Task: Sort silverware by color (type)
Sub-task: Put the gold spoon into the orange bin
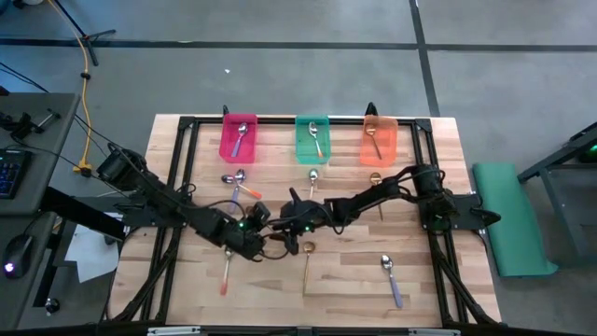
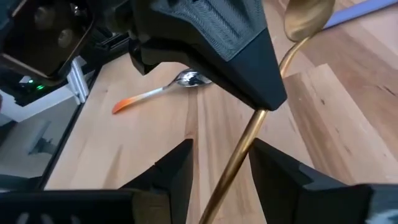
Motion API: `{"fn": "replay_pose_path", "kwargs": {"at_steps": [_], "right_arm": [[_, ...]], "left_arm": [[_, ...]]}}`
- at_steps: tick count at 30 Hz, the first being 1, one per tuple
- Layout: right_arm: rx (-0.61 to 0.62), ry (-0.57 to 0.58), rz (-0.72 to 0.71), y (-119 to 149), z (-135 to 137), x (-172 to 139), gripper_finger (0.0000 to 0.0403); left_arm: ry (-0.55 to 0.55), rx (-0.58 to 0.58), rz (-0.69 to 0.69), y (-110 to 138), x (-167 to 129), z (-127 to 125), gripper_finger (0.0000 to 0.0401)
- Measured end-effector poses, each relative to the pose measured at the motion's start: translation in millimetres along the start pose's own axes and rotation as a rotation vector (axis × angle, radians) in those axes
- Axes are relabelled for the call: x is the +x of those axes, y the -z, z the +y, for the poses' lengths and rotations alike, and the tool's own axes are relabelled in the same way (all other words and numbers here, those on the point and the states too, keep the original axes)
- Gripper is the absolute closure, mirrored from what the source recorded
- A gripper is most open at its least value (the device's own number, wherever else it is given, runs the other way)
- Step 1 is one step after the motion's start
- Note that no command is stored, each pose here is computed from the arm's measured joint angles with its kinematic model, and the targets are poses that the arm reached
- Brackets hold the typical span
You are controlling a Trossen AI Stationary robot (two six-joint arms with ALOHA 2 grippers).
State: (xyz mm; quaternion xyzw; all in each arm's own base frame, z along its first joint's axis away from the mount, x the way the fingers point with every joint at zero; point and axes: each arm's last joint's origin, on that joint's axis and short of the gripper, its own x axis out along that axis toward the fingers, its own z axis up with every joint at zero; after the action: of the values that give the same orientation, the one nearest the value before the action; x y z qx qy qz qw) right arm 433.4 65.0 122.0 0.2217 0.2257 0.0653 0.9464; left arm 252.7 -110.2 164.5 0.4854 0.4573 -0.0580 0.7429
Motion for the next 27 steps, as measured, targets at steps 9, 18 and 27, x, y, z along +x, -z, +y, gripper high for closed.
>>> {"fn": "replay_pose_path", "kwargs": {"at_steps": [9,18,27], "right_arm": [[-0.008,0.010,-0.004,-0.1,-0.4,0.0,0.0301],[-0.076,0.042,0.011,1.6,-3.0,-0.2,0.0385],[-0.127,0.053,0.016,1.0,-4.4,-0.5,0.0400]], "left_arm": [[0.017,-0.014,-0.039,-2.9,-0.1,0.6,0.0396],[0.023,-0.088,-0.041,-3.1,-0.2,0.2,0.0383],[-0.031,-0.179,-0.033,-3.9,-8.9,-2.8,0.0338]]}}
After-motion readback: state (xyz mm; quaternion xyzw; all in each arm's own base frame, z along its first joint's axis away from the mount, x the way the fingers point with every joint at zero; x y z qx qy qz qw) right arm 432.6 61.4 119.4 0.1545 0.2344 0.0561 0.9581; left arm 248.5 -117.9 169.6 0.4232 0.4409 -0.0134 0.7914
